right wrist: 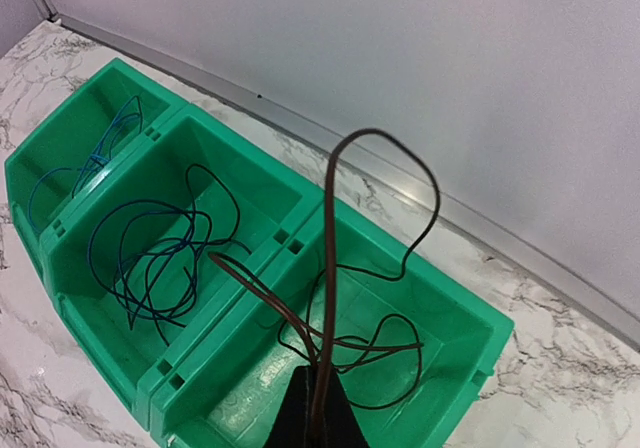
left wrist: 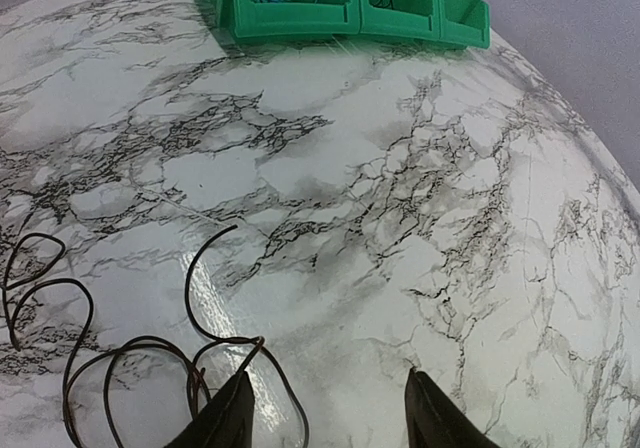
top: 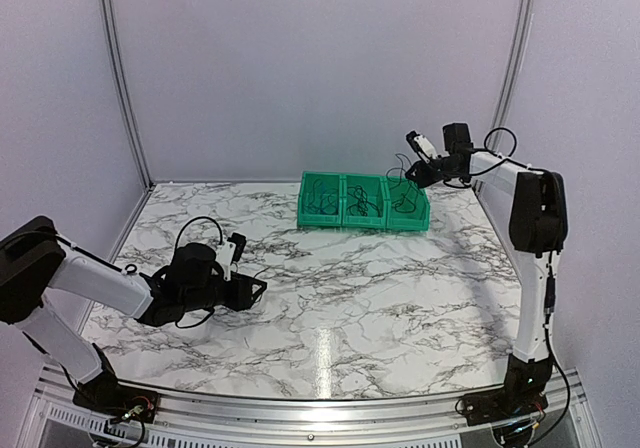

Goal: Untangle the cables

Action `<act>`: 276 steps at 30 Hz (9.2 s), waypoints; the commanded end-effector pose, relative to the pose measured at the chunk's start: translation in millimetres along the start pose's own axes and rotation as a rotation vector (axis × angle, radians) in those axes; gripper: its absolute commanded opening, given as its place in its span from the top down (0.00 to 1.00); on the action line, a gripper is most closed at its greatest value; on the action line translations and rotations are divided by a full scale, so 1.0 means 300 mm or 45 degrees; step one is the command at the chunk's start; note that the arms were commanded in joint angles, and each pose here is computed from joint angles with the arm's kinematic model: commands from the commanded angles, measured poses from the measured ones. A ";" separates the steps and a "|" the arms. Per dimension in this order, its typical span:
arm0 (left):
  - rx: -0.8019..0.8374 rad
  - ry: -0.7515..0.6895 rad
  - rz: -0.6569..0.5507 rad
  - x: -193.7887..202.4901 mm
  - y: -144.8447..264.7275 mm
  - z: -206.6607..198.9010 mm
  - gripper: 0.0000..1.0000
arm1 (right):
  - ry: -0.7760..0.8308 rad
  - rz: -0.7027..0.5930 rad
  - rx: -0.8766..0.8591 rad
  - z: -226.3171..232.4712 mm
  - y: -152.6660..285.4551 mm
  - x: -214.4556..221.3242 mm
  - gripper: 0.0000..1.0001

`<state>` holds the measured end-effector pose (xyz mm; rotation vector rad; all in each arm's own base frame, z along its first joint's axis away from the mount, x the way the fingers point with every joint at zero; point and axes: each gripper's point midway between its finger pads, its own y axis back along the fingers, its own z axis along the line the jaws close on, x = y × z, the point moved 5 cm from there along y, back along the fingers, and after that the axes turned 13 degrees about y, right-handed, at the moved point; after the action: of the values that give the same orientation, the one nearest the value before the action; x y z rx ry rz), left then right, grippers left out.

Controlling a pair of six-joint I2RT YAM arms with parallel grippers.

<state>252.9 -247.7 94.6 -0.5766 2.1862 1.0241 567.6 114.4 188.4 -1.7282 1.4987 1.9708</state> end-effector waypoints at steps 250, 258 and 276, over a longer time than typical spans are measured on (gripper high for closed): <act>-0.625 0.162 -0.090 -0.222 0.123 0.158 0.36 | 0.339 -0.092 -0.447 0.584 0.356 0.039 0.40; -0.647 0.263 0.101 -0.180 0.026 0.229 0.49 | 0.379 -0.088 -0.570 0.658 0.333 0.059 0.43; -0.742 -0.064 0.295 -0.177 -0.090 0.268 0.71 | 0.431 -0.069 -0.637 0.724 0.307 0.058 0.45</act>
<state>331.3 -194.0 78.8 -0.6311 1.9941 1.7651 355.3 207.6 190.6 -2.3473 1.1217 2.2350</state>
